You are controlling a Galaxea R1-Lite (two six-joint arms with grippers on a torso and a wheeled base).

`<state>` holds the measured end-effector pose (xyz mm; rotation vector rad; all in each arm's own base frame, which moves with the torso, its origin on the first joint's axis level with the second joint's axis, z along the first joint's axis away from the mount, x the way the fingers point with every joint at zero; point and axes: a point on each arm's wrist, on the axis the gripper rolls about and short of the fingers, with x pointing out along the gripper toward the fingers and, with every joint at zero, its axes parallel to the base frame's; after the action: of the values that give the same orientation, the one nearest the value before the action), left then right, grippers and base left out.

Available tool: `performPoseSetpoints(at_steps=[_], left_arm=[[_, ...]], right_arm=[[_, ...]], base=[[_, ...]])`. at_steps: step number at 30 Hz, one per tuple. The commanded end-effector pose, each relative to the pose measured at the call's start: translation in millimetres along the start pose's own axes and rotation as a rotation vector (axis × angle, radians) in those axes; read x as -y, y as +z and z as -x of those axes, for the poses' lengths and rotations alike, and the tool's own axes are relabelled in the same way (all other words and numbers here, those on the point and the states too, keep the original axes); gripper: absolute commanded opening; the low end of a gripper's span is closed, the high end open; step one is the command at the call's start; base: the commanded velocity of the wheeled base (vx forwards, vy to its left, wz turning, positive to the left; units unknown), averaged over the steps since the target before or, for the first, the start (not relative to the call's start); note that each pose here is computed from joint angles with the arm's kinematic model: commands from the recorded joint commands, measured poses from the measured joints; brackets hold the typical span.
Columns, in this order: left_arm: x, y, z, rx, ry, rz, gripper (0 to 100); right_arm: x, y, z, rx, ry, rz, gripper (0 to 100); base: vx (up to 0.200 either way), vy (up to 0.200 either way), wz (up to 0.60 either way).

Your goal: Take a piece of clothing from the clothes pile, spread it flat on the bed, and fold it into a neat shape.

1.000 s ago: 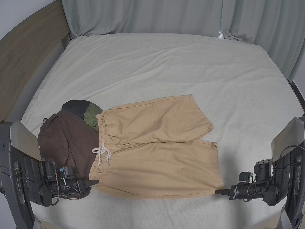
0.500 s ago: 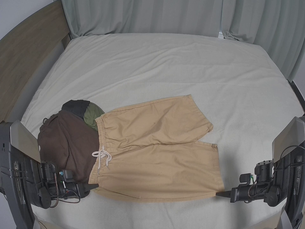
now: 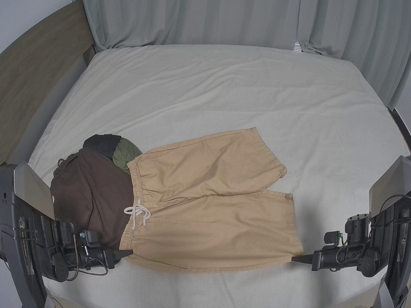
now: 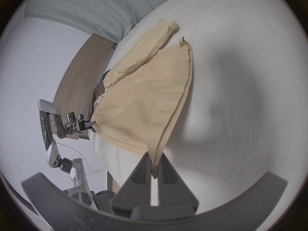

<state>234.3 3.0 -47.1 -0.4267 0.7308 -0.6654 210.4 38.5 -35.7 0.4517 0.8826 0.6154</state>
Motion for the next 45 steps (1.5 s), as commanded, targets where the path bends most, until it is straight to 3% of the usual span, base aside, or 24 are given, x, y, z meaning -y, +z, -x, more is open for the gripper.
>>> performPoseSetpoints(at_steps=[1,15,20,30,38,45], left_arm=[[0.5,2.0,-0.2,0.007,-0.002,-0.007,0],[3.8,17.2,0.4,0.059,-0.012,-0.051,0],[6.0,21.1,1.5,0.072,-0.021,-0.026,0],[31.6,60.0,-4.6,0.171,-0.105,-0.007,0],[36.2,68.6,-11.1,0.185,-0.131,0.005,0],[38.2,74.0,-6.9,0.208,-0.131,0.013,0]], right_arm=[[-5.5,2.8,6.0,0.019,0.006,0.015,0],[-13.7,13.5,12.5,0.074,0.032,0.058,0],[-15.4,14.8,12.4,0.078,0.042,0.065,0],[-18.8,26.2,9.8,0.122,0.064,0.101,0],[-19.5,29.4,8.3,0.133,0.069,0.111,0],[-31.9,42.3,17.8,0.201,0.1,0.108,0]], base=[[0.0,0.0,0.0],[0.0,0.0,0.0],[0.0,0.0,0.0],[0.0,0.0,0.0],[0.0,0.0,0.0],[0.0,0.0,0.0]])
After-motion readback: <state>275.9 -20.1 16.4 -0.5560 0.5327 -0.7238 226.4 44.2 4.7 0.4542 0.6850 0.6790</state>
